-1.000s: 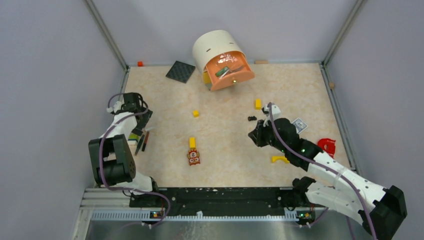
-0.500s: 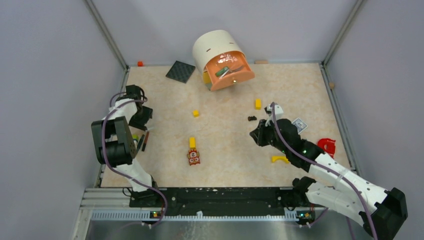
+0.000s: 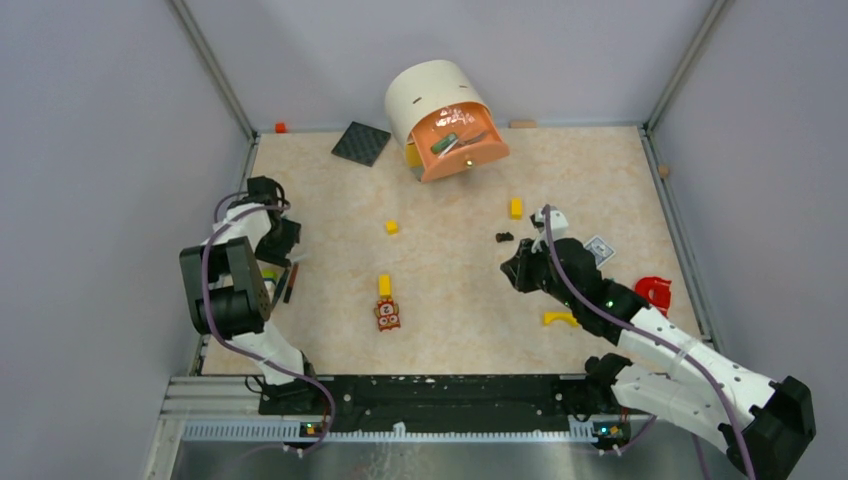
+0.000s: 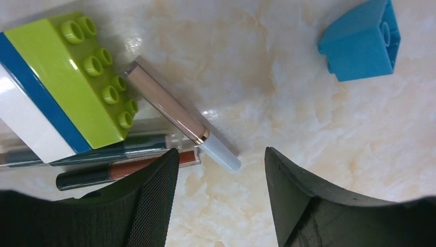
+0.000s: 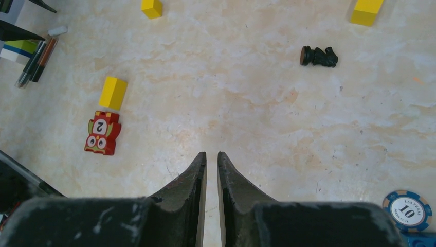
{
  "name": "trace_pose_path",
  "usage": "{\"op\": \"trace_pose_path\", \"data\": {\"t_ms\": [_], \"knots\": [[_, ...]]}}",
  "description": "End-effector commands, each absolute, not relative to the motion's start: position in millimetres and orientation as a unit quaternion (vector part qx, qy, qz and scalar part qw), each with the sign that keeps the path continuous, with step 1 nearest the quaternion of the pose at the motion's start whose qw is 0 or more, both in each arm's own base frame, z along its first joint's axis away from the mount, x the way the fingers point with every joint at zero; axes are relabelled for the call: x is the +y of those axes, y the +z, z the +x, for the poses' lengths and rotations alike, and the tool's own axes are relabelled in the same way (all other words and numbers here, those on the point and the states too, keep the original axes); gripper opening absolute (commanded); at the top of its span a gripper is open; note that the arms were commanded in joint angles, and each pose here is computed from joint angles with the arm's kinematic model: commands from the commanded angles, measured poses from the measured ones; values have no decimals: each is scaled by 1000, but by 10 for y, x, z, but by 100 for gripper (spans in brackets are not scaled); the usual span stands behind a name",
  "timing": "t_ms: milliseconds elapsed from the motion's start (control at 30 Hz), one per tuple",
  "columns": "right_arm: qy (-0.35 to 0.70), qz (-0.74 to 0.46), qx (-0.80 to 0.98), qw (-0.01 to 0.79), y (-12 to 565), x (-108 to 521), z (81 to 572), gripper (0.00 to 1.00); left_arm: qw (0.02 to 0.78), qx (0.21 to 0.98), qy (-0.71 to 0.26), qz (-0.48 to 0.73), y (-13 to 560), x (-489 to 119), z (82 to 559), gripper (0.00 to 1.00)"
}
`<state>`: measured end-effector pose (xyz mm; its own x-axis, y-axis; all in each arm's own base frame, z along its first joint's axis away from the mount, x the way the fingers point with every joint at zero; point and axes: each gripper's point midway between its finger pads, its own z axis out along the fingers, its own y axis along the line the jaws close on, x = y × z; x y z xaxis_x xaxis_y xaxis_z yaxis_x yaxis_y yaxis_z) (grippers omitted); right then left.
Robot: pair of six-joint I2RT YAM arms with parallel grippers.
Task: Organize the makeup
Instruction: Pick up the lipstick at the center of the board.
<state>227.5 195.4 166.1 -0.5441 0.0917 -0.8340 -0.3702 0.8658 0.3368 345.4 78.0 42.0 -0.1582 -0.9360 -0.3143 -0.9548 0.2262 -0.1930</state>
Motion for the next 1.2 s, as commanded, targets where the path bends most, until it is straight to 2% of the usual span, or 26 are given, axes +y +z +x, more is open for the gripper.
{"op": "trace_pose_path", "data": {"t_ms": [0,500,967,1067,1167], "knots": [[249,-79,838,479,1693,1942,2276,13,215,741,27,-636,515,929,3433,68],[250,-78,838,478,1692,1944,2274,13,214,745,9,-632,322,952,3473,60],[250,-79,838,479,1703,1942,2271,13,178,744,11,-644,115,1000,3464,59],[253,-79,836,481,1728,1951,2276,13,171,744,9,-646,89,1008,3442,53],[253,-80,835,482,1734,1952,2276,13,177,745,-6,-643,82,985,3446,35]]}}
